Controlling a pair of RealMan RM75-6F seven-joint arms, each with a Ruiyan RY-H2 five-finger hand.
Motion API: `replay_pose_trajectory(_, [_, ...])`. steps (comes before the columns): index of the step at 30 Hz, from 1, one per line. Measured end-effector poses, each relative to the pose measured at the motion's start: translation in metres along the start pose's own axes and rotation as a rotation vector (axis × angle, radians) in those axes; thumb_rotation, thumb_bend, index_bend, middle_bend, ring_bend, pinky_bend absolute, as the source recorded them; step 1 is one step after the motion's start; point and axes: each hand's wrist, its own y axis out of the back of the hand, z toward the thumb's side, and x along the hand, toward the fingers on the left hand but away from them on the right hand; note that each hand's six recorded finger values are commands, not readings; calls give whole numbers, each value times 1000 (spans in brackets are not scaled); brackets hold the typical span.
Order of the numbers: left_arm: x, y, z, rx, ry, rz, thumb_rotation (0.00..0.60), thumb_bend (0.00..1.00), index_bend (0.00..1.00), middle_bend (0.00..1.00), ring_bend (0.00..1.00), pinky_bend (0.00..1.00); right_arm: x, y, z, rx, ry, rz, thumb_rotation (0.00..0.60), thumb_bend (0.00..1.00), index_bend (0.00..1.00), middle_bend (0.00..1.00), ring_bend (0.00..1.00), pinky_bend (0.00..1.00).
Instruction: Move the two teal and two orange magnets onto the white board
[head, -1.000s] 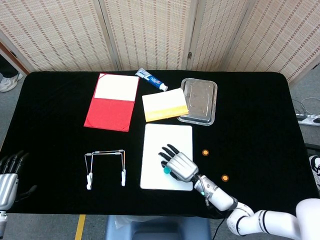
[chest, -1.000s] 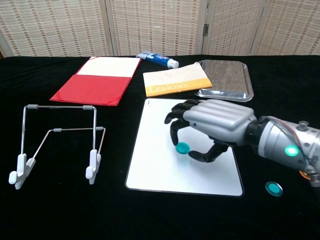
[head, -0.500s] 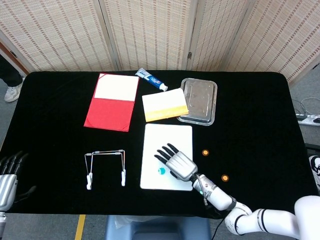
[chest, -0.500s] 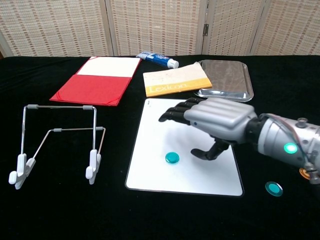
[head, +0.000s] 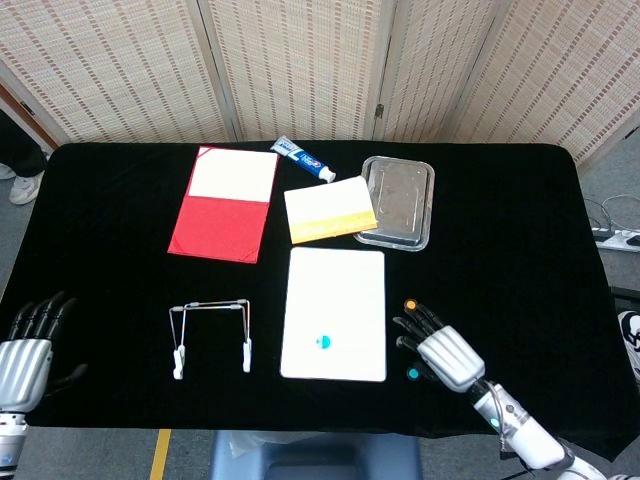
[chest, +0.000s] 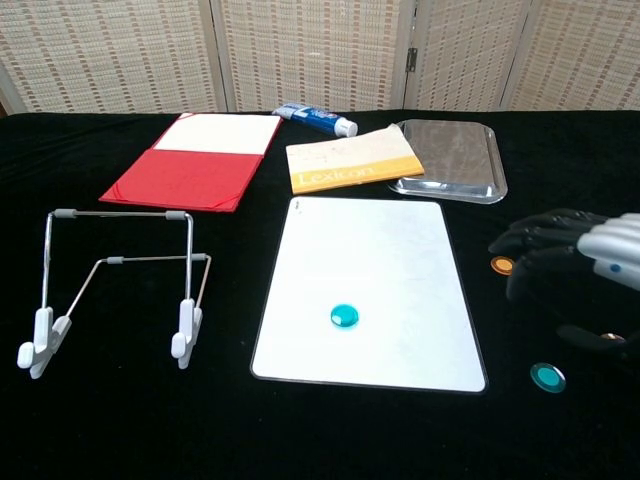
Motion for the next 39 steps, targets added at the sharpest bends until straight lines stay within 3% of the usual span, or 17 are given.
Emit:
replay_pose_trajectory(5, [2,2,5,1,-10,-3,600,222,76,41,71,0,18,-17,-12,34,-14,20,600,464,368,154,30,0])
replay_pose_trajectory(14, [-2,2,1,-3,0,-6,600,221,74,40,70,0,16,-40,-8,45,15,33,600,464,368,148,25,0])
replay_pose_trajectory(33, [-5,-2,-5,-10,11,-21,600,211,70,33,66,0,6,-54,-3,66,26,60,600,465,369,151,24,0])
replay_pose_trajectory(39, [-5,-2,-5,-9,13,-23,600,211,69,31,65,0,3,-56,-3,66,25,62,600,465,428,171,26,0])
